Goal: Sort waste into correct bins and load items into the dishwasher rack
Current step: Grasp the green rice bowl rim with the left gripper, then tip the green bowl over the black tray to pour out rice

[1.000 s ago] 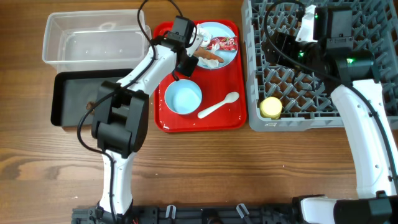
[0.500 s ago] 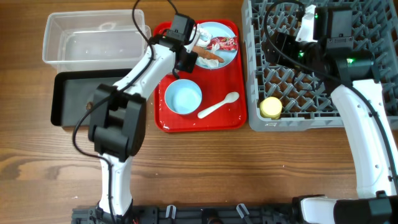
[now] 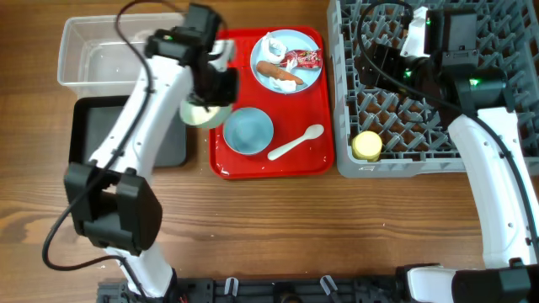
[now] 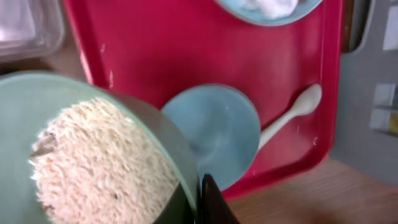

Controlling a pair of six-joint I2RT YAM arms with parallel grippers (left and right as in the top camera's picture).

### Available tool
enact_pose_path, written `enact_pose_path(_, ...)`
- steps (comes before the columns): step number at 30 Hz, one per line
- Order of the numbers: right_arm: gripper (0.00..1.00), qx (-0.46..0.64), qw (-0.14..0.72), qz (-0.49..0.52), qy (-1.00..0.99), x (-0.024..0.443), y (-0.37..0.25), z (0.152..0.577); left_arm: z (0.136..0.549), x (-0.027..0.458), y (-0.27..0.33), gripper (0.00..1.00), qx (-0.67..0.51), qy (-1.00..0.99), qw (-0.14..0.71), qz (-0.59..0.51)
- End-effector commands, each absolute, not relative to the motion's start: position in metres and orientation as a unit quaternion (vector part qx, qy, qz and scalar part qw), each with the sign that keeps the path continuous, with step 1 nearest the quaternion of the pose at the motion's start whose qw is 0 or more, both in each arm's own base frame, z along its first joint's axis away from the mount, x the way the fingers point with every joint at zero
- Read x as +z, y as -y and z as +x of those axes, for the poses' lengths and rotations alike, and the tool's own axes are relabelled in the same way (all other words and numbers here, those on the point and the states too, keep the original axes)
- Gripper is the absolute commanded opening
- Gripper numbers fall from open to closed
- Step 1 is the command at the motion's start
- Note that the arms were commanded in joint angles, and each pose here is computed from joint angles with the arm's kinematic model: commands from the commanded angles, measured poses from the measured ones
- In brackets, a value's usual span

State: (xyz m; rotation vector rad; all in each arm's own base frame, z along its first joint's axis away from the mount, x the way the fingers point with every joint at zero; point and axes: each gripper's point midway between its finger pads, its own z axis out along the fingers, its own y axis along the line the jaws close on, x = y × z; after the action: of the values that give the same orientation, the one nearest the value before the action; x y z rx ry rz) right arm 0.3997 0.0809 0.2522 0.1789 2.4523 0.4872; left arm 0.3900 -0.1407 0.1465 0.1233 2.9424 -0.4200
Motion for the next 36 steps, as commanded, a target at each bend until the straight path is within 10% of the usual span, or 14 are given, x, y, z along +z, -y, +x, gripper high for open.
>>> enact_pose_path(1,0.77,0.177,0.309,0.062,-0.932,0.248,-0.079,0.4,0.384,0.161,0.113,0.04,-0.197,-0.978,0.064,-0.007)
enact_pose_path(12,0.77,0.174,0.299,0.063,-0.936,0.244,-0.078,0.396,0.366,0.163,0.077,0.04,-0.324,-0.944,0.041,-0.037)
enact_pose_path(36,0.77,0.176,0.302,0.064,-0.935,0.245,-0.079,0.397,0.347,0.183,-0.055,0.04,-0.587,-0.736,0.267,-0.205)
